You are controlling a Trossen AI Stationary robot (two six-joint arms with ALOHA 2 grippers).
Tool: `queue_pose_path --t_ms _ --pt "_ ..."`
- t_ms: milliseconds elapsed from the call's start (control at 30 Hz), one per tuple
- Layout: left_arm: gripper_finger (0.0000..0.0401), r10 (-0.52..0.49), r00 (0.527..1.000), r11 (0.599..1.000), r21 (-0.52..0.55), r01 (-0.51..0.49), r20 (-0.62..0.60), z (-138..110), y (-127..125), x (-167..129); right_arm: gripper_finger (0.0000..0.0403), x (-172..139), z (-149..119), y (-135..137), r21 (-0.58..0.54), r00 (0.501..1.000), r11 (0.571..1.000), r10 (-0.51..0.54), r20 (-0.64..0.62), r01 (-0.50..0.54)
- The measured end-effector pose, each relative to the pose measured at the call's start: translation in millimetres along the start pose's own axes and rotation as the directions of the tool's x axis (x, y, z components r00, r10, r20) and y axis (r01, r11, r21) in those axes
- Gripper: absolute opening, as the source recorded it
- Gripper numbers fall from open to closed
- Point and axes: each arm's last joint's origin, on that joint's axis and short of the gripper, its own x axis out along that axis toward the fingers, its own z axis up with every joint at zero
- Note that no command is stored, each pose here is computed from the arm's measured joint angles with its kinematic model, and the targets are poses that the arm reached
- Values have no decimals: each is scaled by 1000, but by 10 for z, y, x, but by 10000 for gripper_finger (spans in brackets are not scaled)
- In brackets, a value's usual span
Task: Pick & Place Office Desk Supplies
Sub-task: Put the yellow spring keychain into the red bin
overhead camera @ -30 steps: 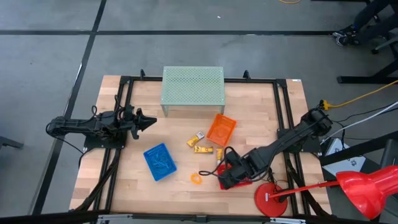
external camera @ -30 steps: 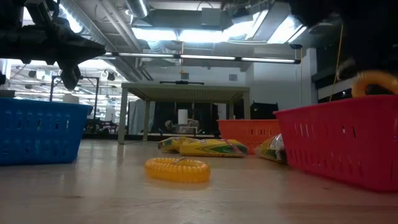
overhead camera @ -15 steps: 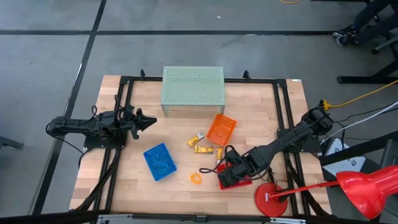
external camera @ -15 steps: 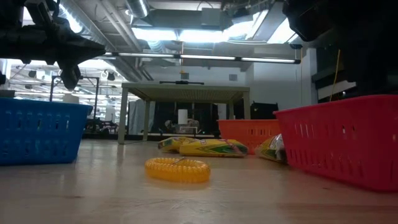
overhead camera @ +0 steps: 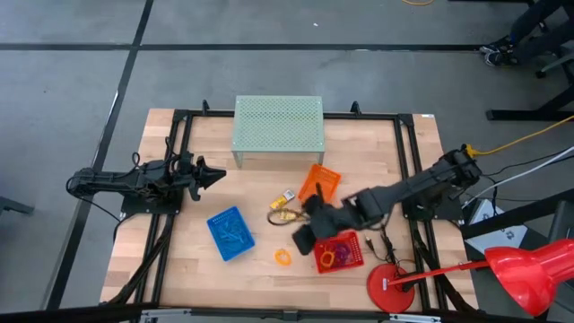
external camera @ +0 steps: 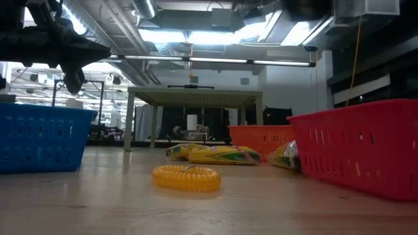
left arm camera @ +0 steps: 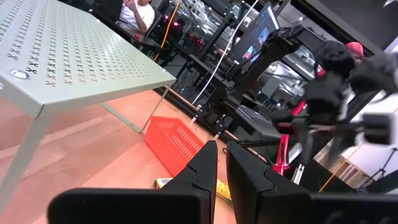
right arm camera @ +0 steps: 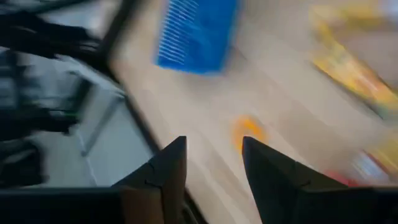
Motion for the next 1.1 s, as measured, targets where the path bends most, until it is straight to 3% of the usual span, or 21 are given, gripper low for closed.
queue_pose_path --t_ms 67,267,467,633,867,1100 --pt "31 0 1000 1000 0 0 0 1 0 0 155 56 164 73 -47 998 997 57 17 -56" --pt "31 1 1000 1000 0 -1 -1 -1 1 0 147 371 521 122 -185 998 983 -19 -66 7" --pt "31 1 1000 1000 0 -1 -2 -1 1 0 147 757 651 361 -288 986 957 -10 -169 -40" --pt "31 1 1000 1000 1 -1 -2 -2 1 0 146 936 646 501 -385 970 923 -97 -224 4" --pt "31 1 1000 1000 1 -1 -3 -2 1 0 146 1013 633 536 -426 954 905 -123 -273 -5" --pt "31 2 1000 1000 1 -2 -4 -3 2 0 146 1112 243 527 -523 921 852 -199 -334 -6"
